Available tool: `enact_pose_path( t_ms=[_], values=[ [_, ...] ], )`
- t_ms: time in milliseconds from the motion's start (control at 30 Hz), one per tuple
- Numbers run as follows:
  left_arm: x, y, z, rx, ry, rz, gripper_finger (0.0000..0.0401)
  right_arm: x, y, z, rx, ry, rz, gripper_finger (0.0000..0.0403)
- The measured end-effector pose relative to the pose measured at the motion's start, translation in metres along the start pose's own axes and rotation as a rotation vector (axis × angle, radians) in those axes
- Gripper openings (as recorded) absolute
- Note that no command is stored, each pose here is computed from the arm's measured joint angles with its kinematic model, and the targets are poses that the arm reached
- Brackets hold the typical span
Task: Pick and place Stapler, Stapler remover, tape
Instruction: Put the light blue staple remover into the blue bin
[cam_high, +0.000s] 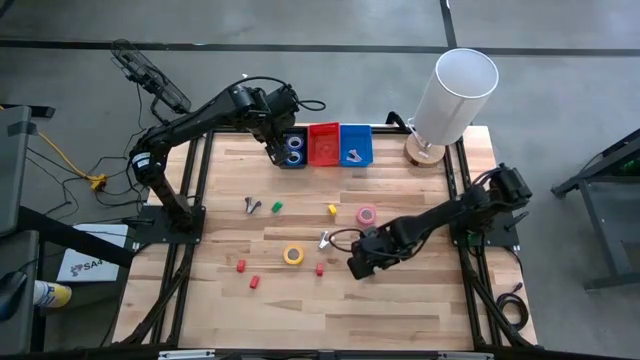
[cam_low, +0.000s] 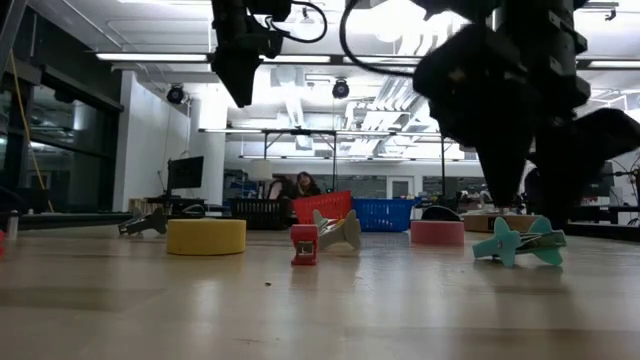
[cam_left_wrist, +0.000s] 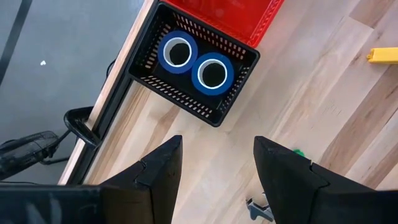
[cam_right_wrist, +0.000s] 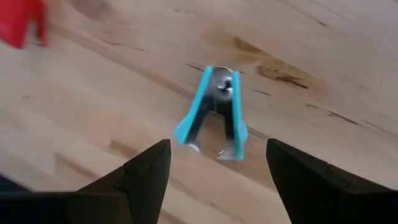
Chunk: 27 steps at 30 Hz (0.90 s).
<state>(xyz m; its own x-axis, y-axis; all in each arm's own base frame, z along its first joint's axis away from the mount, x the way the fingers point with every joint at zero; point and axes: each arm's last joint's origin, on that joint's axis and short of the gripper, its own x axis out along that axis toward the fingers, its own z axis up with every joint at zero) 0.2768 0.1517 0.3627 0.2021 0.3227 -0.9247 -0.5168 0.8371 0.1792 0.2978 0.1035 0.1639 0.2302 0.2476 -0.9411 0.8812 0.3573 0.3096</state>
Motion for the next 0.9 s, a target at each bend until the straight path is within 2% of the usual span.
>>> enact_pose_path(
  t_ms=[400,900],
  values=[
    [0.000,0.000,0.000,0.002,0.004,-0.002,0.0193,0.019,0.002,-0.001,-0.022,-0.040,-0.025,0.0256],
    [0.000,0.000,-0.001,0.007,0.016,-0.003,0.0193,0.005,0.006,0.002,0.017,-0.041,0.041,0.0256]
  ],
)
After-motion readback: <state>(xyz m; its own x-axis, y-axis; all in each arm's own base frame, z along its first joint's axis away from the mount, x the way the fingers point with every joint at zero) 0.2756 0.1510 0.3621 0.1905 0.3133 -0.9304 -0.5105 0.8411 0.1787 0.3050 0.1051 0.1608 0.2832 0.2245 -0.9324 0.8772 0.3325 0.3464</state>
